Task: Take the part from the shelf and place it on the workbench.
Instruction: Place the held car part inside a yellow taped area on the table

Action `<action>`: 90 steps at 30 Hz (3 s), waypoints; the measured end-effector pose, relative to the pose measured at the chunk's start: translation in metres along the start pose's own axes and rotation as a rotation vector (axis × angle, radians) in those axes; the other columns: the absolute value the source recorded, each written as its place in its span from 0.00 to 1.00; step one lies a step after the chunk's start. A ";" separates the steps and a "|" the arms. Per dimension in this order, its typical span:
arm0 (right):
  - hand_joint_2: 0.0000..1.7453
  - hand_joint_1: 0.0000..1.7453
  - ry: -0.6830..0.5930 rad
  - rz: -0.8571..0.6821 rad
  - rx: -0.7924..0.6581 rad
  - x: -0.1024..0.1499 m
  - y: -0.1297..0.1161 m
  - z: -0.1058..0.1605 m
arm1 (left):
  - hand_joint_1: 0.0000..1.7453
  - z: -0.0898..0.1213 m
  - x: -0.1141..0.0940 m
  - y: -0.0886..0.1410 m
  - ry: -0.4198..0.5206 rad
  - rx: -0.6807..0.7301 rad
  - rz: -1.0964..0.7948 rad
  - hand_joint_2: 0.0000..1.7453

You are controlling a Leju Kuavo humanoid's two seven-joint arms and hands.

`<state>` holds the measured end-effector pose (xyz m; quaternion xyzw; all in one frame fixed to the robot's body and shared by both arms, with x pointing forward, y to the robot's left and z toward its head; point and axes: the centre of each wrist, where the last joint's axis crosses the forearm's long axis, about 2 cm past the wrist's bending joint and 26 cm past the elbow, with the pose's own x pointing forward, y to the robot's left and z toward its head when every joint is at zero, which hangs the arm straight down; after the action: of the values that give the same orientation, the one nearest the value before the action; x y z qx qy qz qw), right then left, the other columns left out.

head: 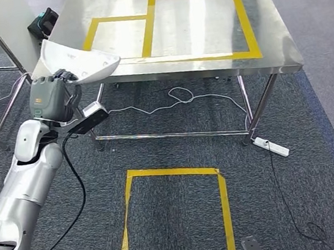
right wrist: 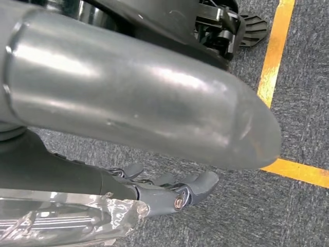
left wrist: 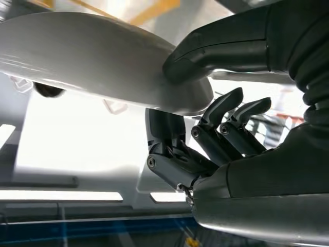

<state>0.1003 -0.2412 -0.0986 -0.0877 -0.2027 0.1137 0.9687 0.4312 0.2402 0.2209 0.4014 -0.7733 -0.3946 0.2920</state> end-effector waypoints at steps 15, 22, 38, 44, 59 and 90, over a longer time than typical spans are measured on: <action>0.00 0.00 -0.006 0.013 0.015 0.000 0.003 0.001 | 1.00 0.017 -0.004 0.003 -0.137 -0.005 0.159 1.00; 0.00 0.00 0.000 0.022 0.021 0.000 0.008 0.002 | 1.00 0.029 -0.010 0.001 -0.132 -0.007 0.157 1.00; 0.00 0.00 0.004 0.030 0.034 -0.002 0.014 0.004 | 1.00 0.040 -0.015 0.000 -0.137 -0.007 0.161 1.00; 0.00 0.00 -0.007 0.035 0.027 0.004 0.010 0.002 | 1.00 0.055 -0.013 -0.009 -0.135 -0.018 0.190 1.00; 0.00 0.00 -0.014 0.054 0.029 0.004 0.009 0.002 | 1.00 0.063 -0.012 -0.010 -0.136 -0.001 0.200 1.00; 0.00 0.00 -0.034 0.063 0.031 0.014 0.006 0.000 | 1.00 0.038 0.004 -0.007 -0.192 -0.032 0.234 1.00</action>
<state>0.1117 -0.2323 -0.0951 -0.0771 -0.2144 0.1489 0.9622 0.4030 0.2486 0.1956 0.2644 -0.8328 -0.4066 0.2671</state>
